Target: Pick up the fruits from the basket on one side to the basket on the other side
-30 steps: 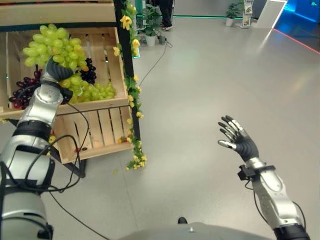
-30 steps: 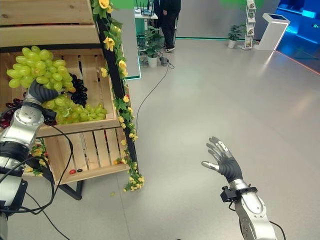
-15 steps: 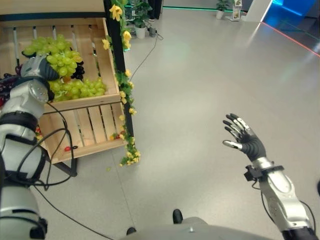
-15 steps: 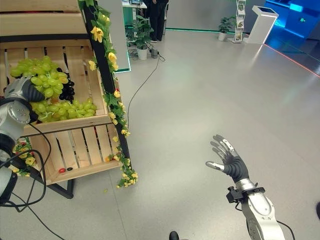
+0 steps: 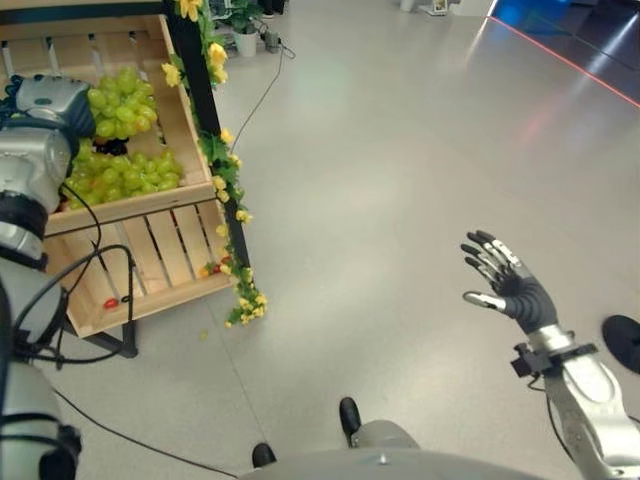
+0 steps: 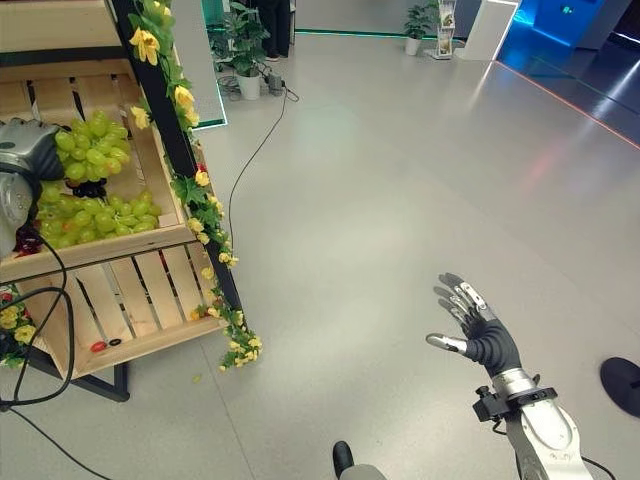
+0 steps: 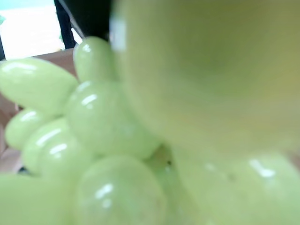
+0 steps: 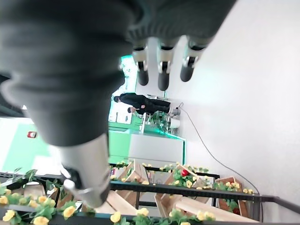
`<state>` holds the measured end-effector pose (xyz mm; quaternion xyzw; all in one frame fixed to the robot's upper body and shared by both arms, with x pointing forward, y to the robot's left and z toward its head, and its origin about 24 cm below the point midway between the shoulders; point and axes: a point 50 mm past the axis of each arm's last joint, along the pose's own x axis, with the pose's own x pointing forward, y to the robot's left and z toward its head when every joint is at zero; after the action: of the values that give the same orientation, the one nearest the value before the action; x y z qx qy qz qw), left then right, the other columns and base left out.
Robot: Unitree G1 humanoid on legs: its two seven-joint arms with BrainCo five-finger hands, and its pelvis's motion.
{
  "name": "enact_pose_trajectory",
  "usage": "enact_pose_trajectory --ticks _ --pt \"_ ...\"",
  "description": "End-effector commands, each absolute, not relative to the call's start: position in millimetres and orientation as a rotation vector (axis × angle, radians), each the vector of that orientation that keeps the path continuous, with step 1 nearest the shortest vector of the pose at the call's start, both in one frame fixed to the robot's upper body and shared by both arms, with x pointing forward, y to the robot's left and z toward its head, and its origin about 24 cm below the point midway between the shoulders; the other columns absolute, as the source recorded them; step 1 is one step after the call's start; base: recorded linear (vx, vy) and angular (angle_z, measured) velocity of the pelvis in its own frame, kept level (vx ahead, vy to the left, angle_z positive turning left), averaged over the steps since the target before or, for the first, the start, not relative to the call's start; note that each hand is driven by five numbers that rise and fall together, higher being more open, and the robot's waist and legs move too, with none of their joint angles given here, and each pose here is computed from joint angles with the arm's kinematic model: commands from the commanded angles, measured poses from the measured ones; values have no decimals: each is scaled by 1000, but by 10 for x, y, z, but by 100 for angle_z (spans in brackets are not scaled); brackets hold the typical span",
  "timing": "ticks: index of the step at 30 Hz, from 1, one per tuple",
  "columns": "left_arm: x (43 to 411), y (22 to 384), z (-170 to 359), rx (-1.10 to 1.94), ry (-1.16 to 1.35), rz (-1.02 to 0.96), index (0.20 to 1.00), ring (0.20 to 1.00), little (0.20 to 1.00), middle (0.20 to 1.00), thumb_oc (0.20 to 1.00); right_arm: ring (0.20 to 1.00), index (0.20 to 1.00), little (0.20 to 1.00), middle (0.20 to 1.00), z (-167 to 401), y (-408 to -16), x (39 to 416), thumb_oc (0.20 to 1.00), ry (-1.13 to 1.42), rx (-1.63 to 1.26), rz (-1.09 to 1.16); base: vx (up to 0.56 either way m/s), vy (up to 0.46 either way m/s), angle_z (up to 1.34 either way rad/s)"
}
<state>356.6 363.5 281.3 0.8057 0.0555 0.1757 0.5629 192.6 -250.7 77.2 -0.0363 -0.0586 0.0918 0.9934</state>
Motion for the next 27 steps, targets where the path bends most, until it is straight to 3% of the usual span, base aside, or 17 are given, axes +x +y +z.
enact_pose_trajectory --ticks 1,9,10,11,27 --pt "3433 3553 3552 1951 -68 622 200 200 200 200 200 1000 1000 1000 1000 1130 -2603 2042 1000 -313 -84 162 0 0 0" --pt "3363 3456 3736 2088 -140 629 200 200 200 200 200 1000 1000 1000 1000 1129 -2675 1989 1000 -309 -92 133 -1 -5 2" --pt "3348 3446 3747 2105 -151 630 818 818 818 818 818 1000 1000 1000 1000 1128 -2695 1971 1000 -309 -93 122 0 0 0" --pt "3349 3428 3745 2104 -164 625 1000 1000 1000 1000 1000 1000 1000 1000 1000 1124 -2700 1966 1000 -307 -90 119 9 -18 10" --pt "3381 3316 3684 2079 -165 532 1000 1000 1000 1000 1000 1000 1000 1000 1000 1085 -2760 1932 1000 -286 -93 78 1 -1 1"
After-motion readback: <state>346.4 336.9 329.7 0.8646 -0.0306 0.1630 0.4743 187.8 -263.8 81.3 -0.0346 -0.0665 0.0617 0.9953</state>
